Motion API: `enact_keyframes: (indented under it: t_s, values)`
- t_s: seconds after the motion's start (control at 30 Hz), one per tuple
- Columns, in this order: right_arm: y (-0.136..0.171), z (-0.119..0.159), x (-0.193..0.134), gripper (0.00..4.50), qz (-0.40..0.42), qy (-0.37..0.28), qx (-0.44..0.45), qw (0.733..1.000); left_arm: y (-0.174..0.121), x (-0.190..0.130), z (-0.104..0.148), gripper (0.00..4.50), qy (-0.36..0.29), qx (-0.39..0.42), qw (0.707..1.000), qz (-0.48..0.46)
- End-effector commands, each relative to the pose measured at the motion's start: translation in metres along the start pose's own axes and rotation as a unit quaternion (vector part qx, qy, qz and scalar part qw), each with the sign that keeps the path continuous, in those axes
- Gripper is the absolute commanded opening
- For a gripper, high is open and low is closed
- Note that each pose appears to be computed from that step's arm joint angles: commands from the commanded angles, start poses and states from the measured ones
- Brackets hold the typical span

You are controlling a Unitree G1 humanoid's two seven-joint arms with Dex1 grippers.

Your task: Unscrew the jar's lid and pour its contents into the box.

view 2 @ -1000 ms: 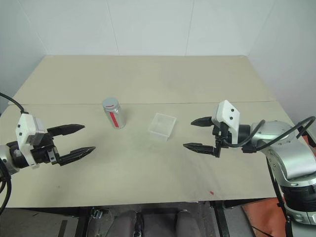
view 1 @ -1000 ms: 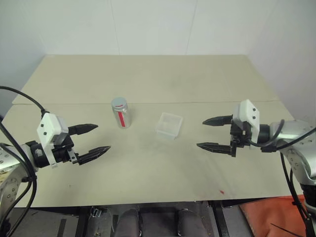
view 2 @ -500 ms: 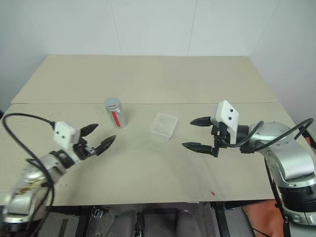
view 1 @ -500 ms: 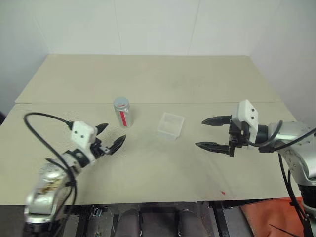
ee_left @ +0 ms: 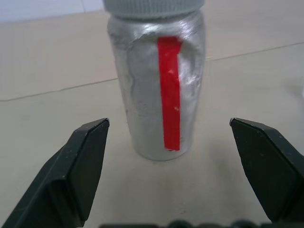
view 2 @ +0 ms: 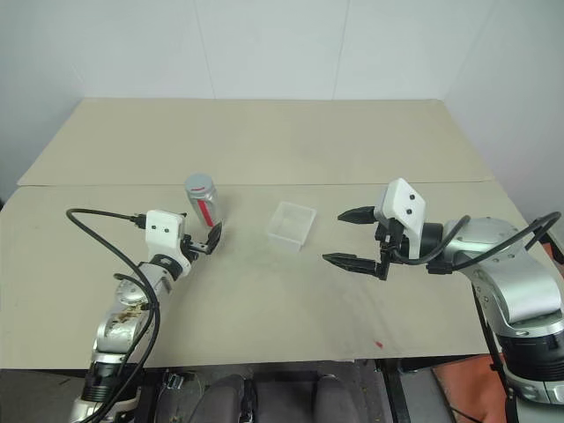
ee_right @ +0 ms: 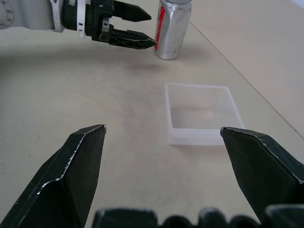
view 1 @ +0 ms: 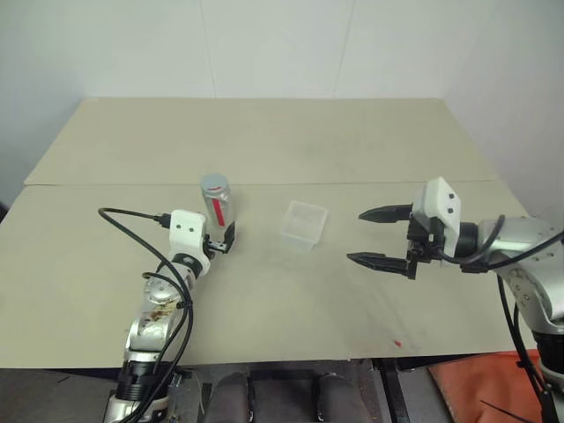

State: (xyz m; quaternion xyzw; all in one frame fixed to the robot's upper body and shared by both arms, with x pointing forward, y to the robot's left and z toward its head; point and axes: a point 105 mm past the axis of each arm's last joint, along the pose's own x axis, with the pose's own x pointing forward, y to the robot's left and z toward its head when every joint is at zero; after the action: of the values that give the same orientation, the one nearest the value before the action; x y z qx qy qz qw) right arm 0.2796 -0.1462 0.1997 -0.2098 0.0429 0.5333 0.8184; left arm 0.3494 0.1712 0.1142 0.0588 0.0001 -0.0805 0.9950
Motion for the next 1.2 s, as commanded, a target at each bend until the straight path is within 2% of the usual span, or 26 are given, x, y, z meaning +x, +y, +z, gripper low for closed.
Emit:
enact_keyframes:
  t_s: [0.03, 0.63, 0.8, 0.83, 1.03, 1.13, 1.2]
  values:
    - [0.000, 0.014, -0.007, 4.50, -0.010, -0.013, -0.024, 1.000, 0.003, 0.008, 0.014, 4.40, -0.029, 0.006, 0.999, 0.020]
    - [0.004, 0.019, -0.006, 4.50, -0.007, -0.021, -0.021, 1.000, -0.008, 0.040, 0.015, 4.40, -0.038, -0.009, 0.998, 0.046]
    - [0.008, 0.018, -0.006, 4.50, -0.005, -0.021, -0.018, 1.000, -0.011, 0.045, 0.015, 2.89, -0.043, -0.019, 0.998, 0.047]
    - [0.009, 0.018, -0.005, 4.50, -0.004, -0.021, -0.017, 1.000, -0.012, 0.046, 0.015, 2.78, -0.044, -0.020, 0.998, 0.046]
    - [0.012, 0.018, -0.003, 4.50, -0.003, -0.023, -0.014, 1.000, -0.004, 0.050, 0.017, 2.78, -0.050, -0.011, 0.997, 0.054]
    - [0.013, 0.021, -0.002, 4.50, -0.005, -0.030, -0.016, 0.999, -0.004, 0.046, 0.031, 2.78, -0.068, -0.002, 0.998, -0.011]
    - [0.013, 0.028, 0.002, 4.50, -0.006, -0.045, -0.018, 0.999, -0.008, 0.036, 0.047, 2.78, -0.087, 0.015, 0.991, -0.097]
